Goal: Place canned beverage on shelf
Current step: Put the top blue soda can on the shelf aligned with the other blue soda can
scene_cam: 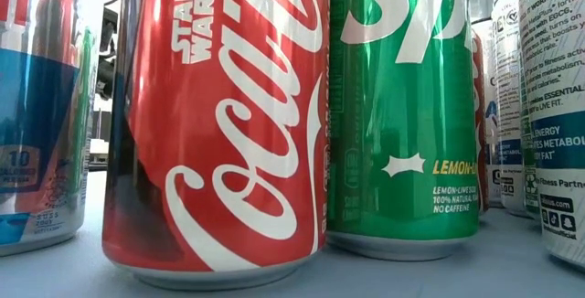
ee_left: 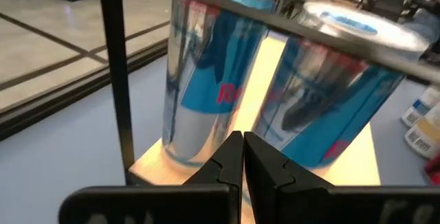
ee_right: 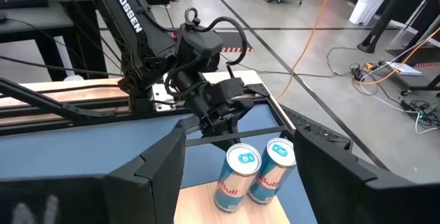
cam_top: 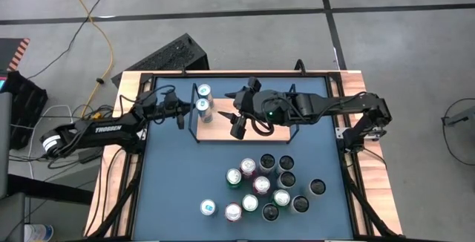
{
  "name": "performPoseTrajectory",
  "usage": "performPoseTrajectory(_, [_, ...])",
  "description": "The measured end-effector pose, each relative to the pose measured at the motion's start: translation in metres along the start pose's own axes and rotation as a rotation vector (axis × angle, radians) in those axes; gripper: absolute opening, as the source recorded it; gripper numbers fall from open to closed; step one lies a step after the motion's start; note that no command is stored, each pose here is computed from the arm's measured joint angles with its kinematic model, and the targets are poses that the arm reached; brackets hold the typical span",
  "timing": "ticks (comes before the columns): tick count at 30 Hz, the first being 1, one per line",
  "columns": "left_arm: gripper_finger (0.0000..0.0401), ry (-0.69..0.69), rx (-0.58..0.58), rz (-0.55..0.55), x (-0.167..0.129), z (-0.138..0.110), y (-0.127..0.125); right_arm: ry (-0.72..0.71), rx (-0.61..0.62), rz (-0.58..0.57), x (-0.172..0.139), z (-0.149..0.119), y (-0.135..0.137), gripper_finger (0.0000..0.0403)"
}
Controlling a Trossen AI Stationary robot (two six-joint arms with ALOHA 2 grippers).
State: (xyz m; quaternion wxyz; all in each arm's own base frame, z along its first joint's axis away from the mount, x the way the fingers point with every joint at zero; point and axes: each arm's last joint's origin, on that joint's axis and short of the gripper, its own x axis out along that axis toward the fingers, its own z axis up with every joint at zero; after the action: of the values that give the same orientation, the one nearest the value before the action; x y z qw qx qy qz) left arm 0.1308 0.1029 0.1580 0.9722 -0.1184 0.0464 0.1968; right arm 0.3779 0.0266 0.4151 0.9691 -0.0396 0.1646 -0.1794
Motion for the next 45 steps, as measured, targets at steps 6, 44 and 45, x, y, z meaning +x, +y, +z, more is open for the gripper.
performPoseTrajectory(6, [0.0000,-0.009,-0.006,-0.026,0.000,0.001,-0.001,-0.001,0.000,0.000,0.000,0.000,0.000,0.0260])
performPoseTrajectory(44, [0.0000,0.149,-0.107,0.091,-0.014,-0.008,-0.008,0.267,-0.019,0.191,0.084,-0.068,0.029,0.0190])
performPoseTrajectory(45, [0.0000,0.158,-0.118,0.109,-0.016,-0.009,-0.008,0.255,-0.010,0.193,0.089,-0.069,0.027,0.0171])
